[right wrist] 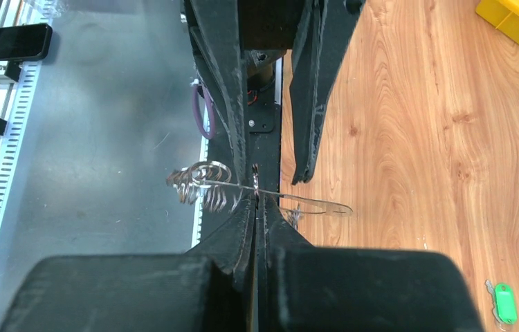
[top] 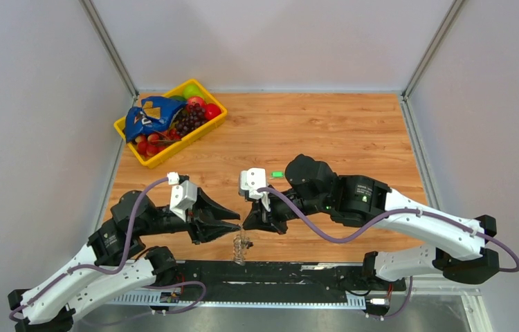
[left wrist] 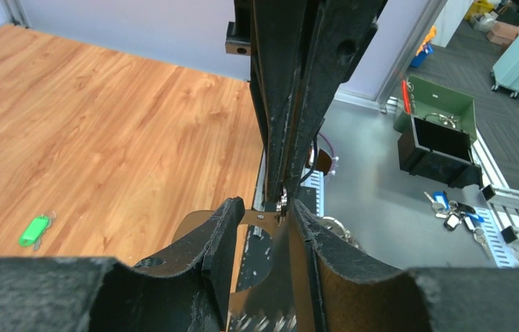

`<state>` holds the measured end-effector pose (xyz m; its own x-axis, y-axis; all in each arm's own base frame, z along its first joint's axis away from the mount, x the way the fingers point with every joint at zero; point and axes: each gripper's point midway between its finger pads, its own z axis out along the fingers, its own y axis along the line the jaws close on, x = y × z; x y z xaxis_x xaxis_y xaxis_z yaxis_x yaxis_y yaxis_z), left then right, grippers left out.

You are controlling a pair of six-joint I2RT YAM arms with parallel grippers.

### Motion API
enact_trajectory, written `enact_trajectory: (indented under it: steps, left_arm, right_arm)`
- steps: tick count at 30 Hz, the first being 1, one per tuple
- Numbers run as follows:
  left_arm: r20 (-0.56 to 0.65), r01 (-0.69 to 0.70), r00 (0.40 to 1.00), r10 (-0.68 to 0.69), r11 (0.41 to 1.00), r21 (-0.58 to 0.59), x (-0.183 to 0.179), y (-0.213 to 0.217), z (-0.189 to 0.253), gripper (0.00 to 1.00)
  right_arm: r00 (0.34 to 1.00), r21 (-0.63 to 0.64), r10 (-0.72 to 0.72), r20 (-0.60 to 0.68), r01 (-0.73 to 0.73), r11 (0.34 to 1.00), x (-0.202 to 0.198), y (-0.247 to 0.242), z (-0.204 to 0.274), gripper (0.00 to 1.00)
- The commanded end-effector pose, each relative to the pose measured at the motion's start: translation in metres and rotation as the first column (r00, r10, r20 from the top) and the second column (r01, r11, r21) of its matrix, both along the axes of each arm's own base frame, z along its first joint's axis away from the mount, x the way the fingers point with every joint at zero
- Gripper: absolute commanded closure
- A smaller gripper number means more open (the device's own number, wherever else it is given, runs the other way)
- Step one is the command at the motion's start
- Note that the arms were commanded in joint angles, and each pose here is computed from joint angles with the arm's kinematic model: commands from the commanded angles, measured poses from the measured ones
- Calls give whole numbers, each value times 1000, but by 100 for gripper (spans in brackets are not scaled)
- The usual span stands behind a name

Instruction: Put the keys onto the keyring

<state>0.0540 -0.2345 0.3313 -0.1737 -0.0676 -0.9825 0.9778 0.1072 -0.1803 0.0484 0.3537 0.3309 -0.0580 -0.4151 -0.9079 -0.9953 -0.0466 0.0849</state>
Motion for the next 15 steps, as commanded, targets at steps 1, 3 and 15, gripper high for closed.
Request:
enact_trajectory:
  steps: [1, 3, 15]
  left_arm:
    - [30, 31, 999, -32, 999, 14, -5, 0, 7, 59]
    - [33, 34, 999, -34, 999, 18, -5, 0, 7, 59]
    - [44, 43, 998, -45, 998, 42, -7, 1, 8, 60]
  right_arm:
    - [1000, 59, 14, -15, -13, 998, -5, 4, 26, 100]
    - [1000, 50, 16, -23, -14, 999, -5, 4, 25, 100]
    - [999, -17, 6, -43, -7, 1000, -4, 6, 13, 100]
